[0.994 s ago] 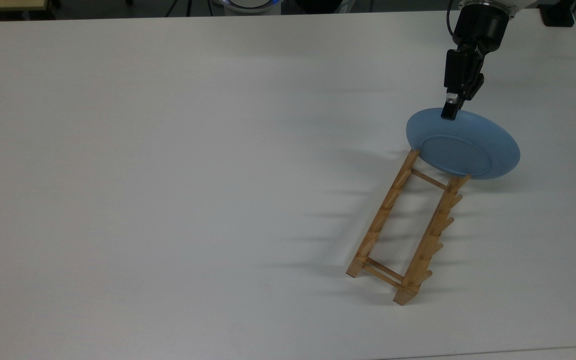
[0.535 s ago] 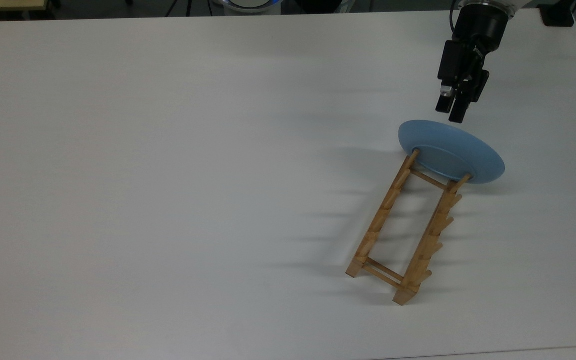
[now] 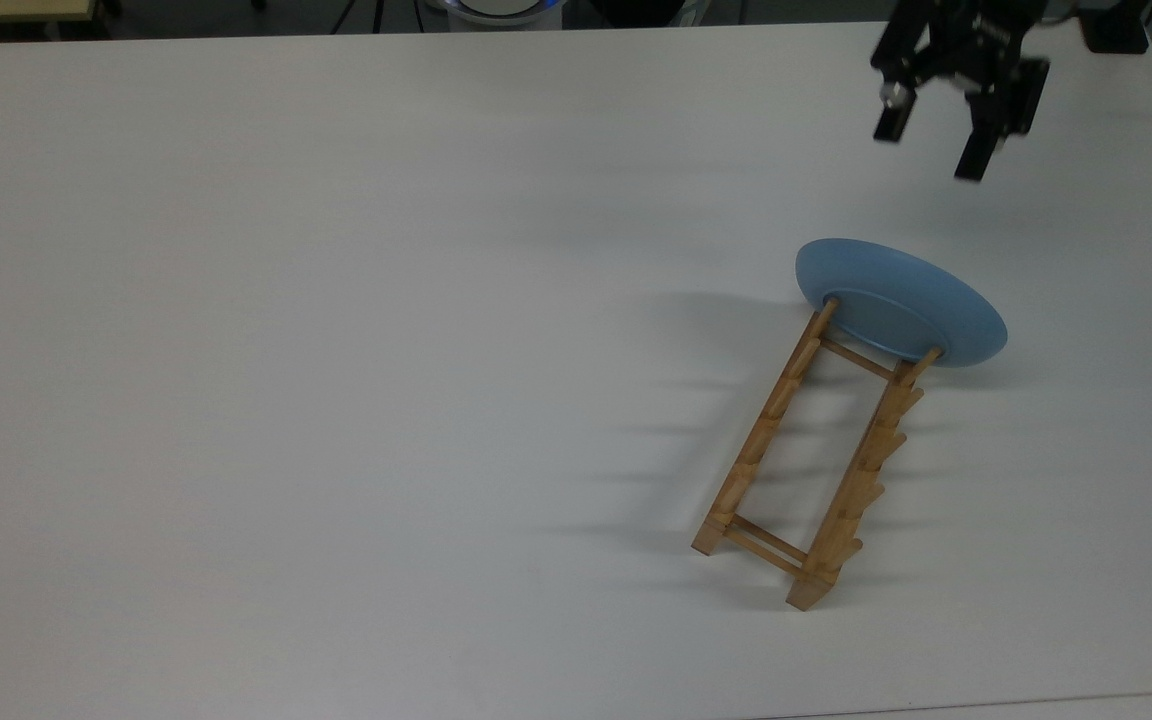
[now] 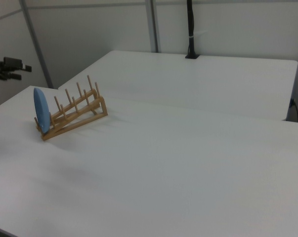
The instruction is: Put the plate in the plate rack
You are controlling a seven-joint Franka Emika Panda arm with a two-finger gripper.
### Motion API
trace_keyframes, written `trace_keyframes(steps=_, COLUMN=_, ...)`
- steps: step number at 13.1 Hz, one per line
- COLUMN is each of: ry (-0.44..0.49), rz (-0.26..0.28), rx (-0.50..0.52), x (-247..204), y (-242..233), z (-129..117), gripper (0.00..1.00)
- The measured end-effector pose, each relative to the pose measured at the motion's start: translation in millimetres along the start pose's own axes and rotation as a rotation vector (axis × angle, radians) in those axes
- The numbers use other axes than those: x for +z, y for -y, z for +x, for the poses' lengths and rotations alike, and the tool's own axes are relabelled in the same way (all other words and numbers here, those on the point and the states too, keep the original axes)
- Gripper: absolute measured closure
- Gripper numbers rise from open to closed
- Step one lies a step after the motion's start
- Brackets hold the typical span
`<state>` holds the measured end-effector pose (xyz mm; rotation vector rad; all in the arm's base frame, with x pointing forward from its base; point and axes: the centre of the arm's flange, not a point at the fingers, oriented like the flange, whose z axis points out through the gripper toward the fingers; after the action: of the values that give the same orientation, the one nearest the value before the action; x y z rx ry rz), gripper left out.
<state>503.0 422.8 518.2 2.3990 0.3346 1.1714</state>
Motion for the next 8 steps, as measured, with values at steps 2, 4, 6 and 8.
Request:
trace_keyframes(steps=2, ry=0.102, rz=0.044, rx=0.142, x=-15.7, y=-31.9, z=17.0, gripper=0.0)
trace_keyframes(steps=4, ry=0.217, rz=0.087, rx=0.289, x=-26.4, y=-67.5, z=30.8, gripper=0.0)
trace_keyframes(steps=6, ry=0.344, rz=0.1, rx=0.435, x=-32.1, y=-111.3, z=40.8, gripper=0.0)
trace_keyframes(steps=8, ry=0.473, rz=0.105, rx=0.567, x=-26.6, y=-153.9, z=40.7, gripper=0.0)
